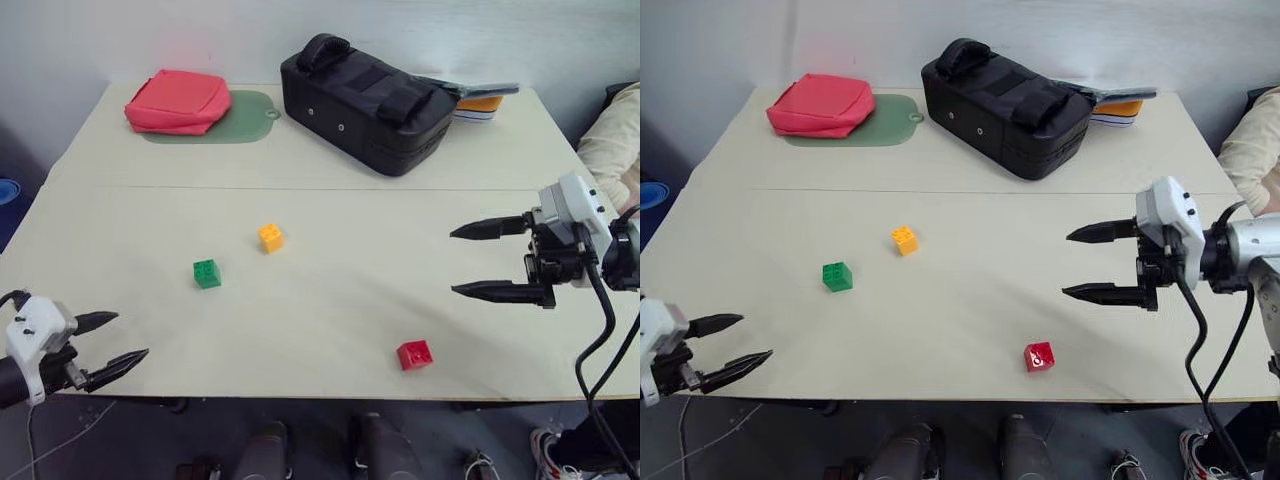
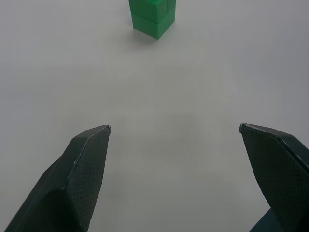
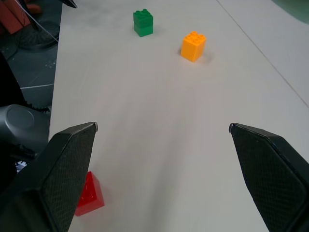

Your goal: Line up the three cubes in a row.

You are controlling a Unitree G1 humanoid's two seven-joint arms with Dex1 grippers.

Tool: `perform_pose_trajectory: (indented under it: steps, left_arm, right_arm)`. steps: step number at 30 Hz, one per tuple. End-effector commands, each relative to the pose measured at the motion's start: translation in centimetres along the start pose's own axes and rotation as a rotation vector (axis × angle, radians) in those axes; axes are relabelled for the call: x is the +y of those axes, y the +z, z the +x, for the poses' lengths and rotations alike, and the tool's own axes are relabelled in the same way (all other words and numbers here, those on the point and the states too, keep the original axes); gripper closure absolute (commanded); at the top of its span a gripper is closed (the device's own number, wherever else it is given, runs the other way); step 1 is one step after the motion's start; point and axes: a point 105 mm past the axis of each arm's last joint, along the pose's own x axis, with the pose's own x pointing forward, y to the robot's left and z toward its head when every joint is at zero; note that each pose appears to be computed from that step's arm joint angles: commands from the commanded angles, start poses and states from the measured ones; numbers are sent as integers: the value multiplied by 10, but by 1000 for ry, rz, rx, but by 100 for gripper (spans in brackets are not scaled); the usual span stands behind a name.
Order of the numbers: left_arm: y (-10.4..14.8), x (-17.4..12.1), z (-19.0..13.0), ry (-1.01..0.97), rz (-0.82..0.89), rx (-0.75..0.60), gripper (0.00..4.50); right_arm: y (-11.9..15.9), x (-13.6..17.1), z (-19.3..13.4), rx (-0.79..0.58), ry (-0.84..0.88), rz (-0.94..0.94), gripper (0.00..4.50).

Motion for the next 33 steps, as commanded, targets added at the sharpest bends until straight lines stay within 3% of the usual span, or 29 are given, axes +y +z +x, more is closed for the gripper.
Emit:
perform_pose_trajectory:
  steps: [1, 6, 11, 17, 26, 29, 33]
  left_arm:
    - [18, 8, 9, -34, 112, -23, 0]
    - [43, 31, 38, -113, 220, -33, 0]
    - [67, 30, 76, -304, 309, -31, 0]
    - [72, 36, 111, -415, 373, 51, 0]
    - [68, 38, 136, -429, 402, 108, 0]
    - [75, 36, 138, -444, 390, 52, 59]
    - [75, 32, 136, -468, 364, 30, 183]
  right_arm:
    - [6, 3, 4, -10, 23, -36, 2]
    - [9, 6, 8, -14, 33, -47, 2]
    - [13, 19, 14, -36, 65, -45, 2]
    - [22, 30, 19, -49, 71, -63, 2]
    - [24, 34, 17, -40, 40, -90, 2]
    - [25, 35, 18, -51, 41, -88, 0]
    - [23, 37, 20, -52, 49, -81, 0]
